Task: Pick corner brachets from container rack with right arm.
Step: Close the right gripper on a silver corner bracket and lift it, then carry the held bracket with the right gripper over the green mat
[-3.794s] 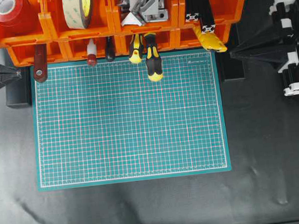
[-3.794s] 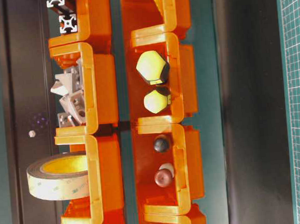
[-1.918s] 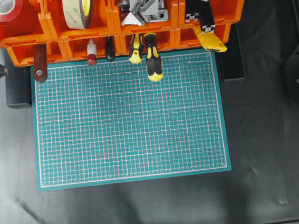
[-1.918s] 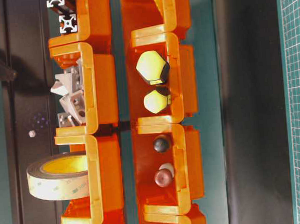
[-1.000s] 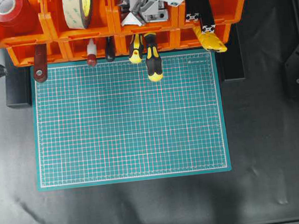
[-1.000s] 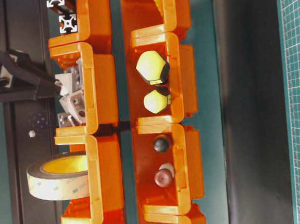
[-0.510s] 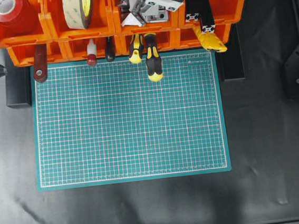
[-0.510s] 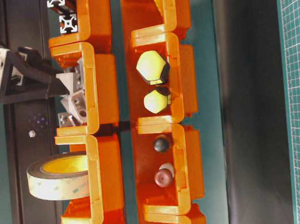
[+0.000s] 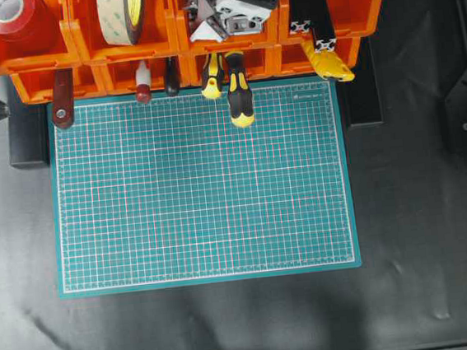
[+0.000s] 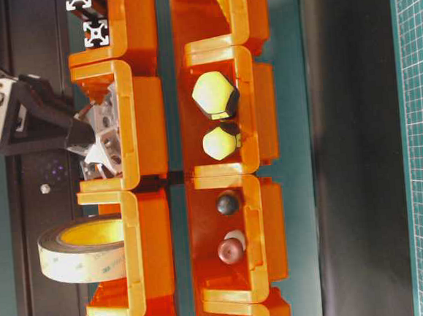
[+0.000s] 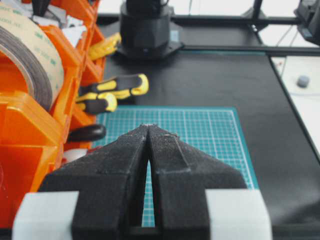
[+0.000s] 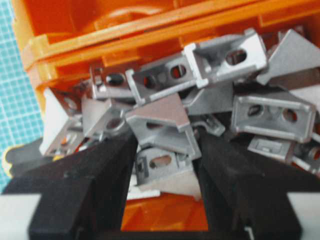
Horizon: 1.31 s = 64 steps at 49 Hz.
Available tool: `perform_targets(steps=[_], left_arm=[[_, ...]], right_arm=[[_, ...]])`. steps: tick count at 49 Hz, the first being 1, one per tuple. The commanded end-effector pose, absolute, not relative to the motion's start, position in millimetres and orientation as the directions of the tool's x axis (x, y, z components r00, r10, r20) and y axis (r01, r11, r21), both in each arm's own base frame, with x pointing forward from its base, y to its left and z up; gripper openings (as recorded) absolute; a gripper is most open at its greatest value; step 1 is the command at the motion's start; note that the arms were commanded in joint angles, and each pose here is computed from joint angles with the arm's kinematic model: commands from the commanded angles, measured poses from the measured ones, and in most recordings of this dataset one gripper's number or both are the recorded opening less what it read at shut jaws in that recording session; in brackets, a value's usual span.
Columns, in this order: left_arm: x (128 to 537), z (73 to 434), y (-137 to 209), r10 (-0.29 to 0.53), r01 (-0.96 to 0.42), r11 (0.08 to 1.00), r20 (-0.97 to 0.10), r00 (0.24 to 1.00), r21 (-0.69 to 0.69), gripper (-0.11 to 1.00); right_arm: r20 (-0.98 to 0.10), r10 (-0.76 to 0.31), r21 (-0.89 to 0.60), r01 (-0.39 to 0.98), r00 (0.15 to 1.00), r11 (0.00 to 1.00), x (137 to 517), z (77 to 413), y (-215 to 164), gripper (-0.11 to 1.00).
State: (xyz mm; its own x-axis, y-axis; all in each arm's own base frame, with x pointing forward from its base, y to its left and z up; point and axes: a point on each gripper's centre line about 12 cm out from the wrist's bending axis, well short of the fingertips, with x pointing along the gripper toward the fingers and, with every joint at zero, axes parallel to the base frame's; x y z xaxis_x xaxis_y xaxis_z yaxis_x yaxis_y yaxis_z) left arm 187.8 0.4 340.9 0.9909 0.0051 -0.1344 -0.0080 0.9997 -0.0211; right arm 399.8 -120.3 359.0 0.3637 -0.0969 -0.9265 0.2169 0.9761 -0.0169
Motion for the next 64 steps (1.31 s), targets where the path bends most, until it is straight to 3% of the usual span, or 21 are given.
perform_targets(steps=[1,25,39,48,64], left_arm=[[188.0,354.5,-0.5,0.001,-0.003,1.000,-0.099,0.995,-0.021,0.00],[187.6,354.6,-0.5,0.001,-0.003,1.000,-0.099,0.995,-0.021,0.00],[185.8,356.8,-0.5,0.001,-0.003,1.000,-0.089,0.996,-0.022,0.00],[185.8,357.3,-0.4,0.001,-0.003,1.000,-0.089,0.996,-0.022,0.00],[181.8,361.6,-0.7,-0.001,0.000,1.000,-0.069,0.998,-0.019,0.00]], right_arm=[[-0.907,-0.102,-0.017,0.205,0.409,0.979,402.3,370.3,-114.6,0.35],[-0.874,-0.116,-0.025,0.193,0.472,0.981,397.9,408.7,-106.7,0.35],[-0.870,-0.131,-0.044,0.189,0.476,0.981,386.6,445.6,-96.6,0.35],[-0.871,-0.147,-0.066,0.186,0.468,0.980,382.8,452.3,-93.1,0.35],[-0.862,-0.085,-0.079,0.033,0.501,0.996,366.8,464.0,-28.5,0.35]])
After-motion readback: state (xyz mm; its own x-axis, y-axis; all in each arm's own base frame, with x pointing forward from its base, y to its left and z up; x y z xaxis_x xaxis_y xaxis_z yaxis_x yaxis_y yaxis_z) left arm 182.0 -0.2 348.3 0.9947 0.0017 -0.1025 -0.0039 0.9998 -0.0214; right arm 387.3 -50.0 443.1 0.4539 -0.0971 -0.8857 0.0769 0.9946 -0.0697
